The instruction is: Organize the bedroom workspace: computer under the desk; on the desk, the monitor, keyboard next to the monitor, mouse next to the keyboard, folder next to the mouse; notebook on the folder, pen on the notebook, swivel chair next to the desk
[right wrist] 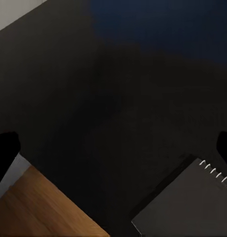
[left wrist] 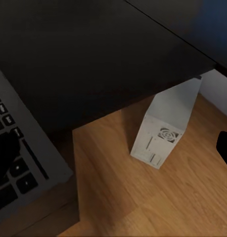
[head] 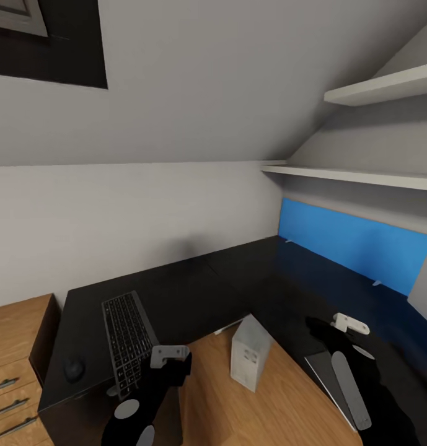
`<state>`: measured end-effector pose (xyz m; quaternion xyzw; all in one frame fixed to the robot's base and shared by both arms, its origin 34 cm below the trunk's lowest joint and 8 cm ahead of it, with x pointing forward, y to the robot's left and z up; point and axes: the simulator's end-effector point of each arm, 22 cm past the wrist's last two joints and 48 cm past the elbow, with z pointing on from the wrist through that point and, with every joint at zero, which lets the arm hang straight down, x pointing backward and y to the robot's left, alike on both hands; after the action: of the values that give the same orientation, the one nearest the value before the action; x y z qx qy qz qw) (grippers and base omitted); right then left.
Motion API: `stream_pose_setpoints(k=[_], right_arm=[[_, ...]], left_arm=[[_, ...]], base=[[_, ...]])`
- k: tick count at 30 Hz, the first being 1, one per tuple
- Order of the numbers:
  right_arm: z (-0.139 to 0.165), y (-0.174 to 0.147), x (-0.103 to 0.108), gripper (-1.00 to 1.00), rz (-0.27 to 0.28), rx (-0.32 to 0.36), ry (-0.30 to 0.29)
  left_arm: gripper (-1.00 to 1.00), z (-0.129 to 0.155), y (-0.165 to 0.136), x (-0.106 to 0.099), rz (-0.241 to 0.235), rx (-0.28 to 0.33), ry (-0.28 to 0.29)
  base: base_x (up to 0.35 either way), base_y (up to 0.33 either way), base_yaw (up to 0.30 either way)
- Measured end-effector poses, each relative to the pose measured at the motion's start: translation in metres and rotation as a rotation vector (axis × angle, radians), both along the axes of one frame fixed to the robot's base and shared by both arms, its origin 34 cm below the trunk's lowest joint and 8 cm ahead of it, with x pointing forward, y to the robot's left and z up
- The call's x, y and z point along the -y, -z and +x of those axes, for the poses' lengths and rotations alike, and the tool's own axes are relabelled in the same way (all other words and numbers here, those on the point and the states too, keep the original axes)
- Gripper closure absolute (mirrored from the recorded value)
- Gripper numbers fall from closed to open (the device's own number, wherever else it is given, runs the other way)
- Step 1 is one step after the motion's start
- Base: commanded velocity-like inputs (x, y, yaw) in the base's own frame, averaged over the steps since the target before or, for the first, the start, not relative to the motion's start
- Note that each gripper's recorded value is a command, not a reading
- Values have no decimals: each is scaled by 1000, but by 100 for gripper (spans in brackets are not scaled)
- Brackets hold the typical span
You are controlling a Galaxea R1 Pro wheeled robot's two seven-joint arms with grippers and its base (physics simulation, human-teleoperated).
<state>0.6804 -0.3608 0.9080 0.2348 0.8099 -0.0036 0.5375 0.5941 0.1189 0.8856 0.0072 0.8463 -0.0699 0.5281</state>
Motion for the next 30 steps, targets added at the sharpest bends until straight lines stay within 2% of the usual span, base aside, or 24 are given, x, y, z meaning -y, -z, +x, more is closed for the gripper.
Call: stream_pose_setpoints(k=[5, 8, 10, 13, 17, 21, 25, 30], right_arm=[[0, 0, 1, -100, -5, 0, 3], [-2, 14, 3, -100, -3, -26, 8], [-7, 40, 17, -100, -6, -65, 36], [-11, 54, 35, -100, -23, -87, 59], [-18, 66, 64, -100, -44, -114, 94], [-25, 71, 89, -100, -39, -126, 140], [-27, 76, 101, -100, -25, -136, 165], [-25, 83, 103, -100, -3, -145, 160]], left_arm=[[-100, 0, 0, 0, 0, 0, 0], [-100, 0, 0, 0, 0, 0, 0], [-100, 0, 0, 0, 0, 0, 0], [-100, 0, 0, 0, 0, 0, 1], [-100, 0, 0, 1, 0, 0, 1], [-100, 0, 0, 1, 0, 0, 1], [-100, 0, 0, 1, 0, 0, 2], [-100, 0, 0, 1, 0, 0, 3]], base=[[11, 0, 0], [2, 0, 0], [0, 0, 0], [0, 0, 0], [0, 0, 0], [0, 0, 0], [0, 0, 0], [0, 0, 0]])
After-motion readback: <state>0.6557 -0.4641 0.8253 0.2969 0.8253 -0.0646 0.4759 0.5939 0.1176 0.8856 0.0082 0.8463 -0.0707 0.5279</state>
